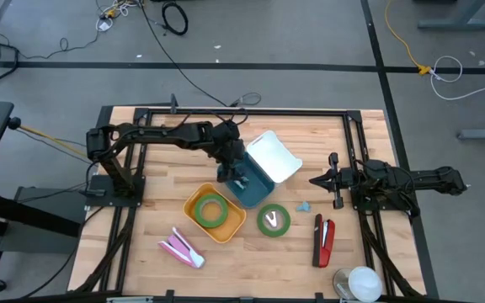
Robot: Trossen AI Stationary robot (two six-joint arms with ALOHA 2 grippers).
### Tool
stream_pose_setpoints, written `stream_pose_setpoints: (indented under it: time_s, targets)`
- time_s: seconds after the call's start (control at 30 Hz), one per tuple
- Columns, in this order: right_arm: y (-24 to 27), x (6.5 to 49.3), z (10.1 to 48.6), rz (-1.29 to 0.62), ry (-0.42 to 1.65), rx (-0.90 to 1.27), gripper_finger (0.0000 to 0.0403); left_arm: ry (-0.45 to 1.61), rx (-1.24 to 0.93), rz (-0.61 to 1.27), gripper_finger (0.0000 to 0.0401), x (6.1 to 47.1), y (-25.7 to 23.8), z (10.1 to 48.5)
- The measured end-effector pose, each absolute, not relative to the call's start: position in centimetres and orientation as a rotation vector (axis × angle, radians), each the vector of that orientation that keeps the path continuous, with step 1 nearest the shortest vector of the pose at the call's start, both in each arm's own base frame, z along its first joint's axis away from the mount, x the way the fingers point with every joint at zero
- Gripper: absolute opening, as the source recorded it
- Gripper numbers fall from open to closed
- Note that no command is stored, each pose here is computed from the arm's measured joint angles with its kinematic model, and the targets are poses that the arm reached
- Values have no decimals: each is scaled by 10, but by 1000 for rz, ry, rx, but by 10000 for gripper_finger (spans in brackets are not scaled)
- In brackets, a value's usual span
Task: Pick and place Stapler, Stapler remover, tape
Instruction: Put the pink stapler into the white bin
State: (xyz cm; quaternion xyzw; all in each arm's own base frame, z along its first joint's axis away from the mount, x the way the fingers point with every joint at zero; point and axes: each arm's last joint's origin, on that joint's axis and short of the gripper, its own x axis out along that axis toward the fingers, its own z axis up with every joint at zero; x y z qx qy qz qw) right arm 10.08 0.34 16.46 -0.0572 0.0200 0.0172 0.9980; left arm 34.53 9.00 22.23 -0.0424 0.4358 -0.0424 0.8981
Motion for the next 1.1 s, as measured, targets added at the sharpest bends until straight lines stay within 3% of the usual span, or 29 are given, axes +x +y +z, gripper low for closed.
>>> stream_pose_setpoints:
  time_s: [0.73, 1.1]
  targets:
    - [3, 101, 165, 34, 40, -114, 13, 945, -38, 1, 348, 340, 96, 264]
    - [3, 101, 165, 35, 40, -114, 13, 912, -26, 44, 287, 326, 99, 283]
